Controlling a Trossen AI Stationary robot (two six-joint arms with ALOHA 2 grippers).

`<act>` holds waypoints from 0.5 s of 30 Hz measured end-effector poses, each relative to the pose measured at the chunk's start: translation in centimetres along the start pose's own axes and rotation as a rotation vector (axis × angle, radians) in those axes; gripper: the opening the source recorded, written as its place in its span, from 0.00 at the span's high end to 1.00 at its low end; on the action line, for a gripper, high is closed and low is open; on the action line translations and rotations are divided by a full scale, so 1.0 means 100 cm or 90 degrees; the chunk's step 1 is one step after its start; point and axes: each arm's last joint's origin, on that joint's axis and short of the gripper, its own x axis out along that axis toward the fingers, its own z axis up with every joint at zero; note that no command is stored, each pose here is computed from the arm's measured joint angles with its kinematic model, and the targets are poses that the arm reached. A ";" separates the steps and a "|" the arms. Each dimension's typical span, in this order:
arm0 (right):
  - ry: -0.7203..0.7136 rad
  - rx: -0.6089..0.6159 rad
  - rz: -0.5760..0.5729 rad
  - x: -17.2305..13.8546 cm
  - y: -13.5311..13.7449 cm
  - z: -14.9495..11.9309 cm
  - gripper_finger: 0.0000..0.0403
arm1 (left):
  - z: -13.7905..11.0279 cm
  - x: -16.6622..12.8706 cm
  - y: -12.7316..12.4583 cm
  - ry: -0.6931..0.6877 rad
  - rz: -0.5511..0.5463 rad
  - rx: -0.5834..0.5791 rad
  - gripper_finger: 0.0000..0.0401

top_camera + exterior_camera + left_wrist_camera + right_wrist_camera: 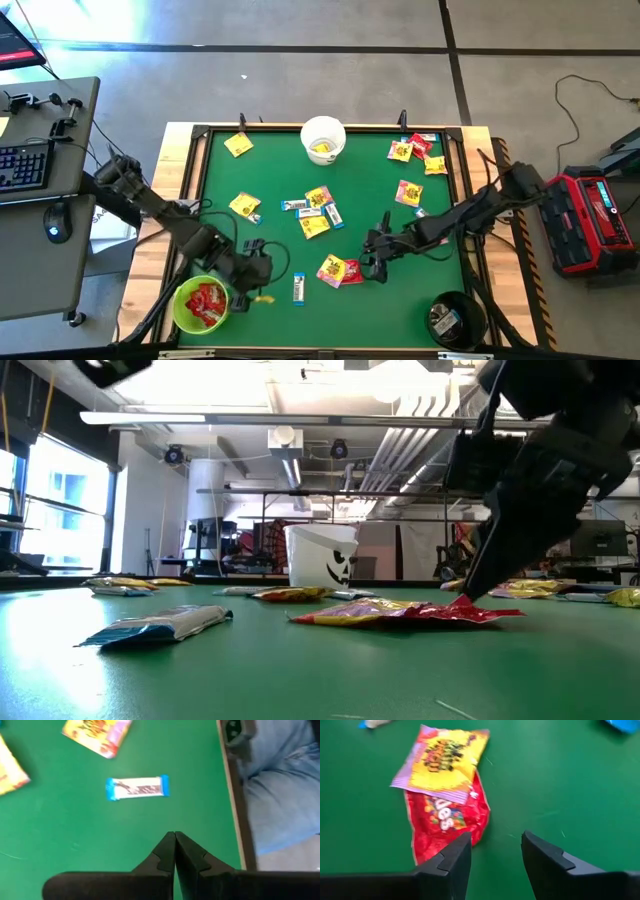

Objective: Sort candy by brand, put in halloween buckets
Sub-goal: Put the red candy into the green bucket

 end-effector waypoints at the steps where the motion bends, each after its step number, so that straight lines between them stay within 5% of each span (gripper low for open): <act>1: 0.002 0.006 -0.002 0.002 0.000 -0.001 0.60 | 0.002 0.001 0.004 -0.001 0.006 0.005 1.00; 8: -0.013 0.013 0.009 0.013 0.001 -0.002 0.63 | 0.016 0.004 0.031 -0.015 0.038 0.029 1.00; 15: -0.015 0.014 0.011 0.014 0.001 -0.002 0.82 | 0.032 0.010 0.052 -0.056 0.061 0.043 1.00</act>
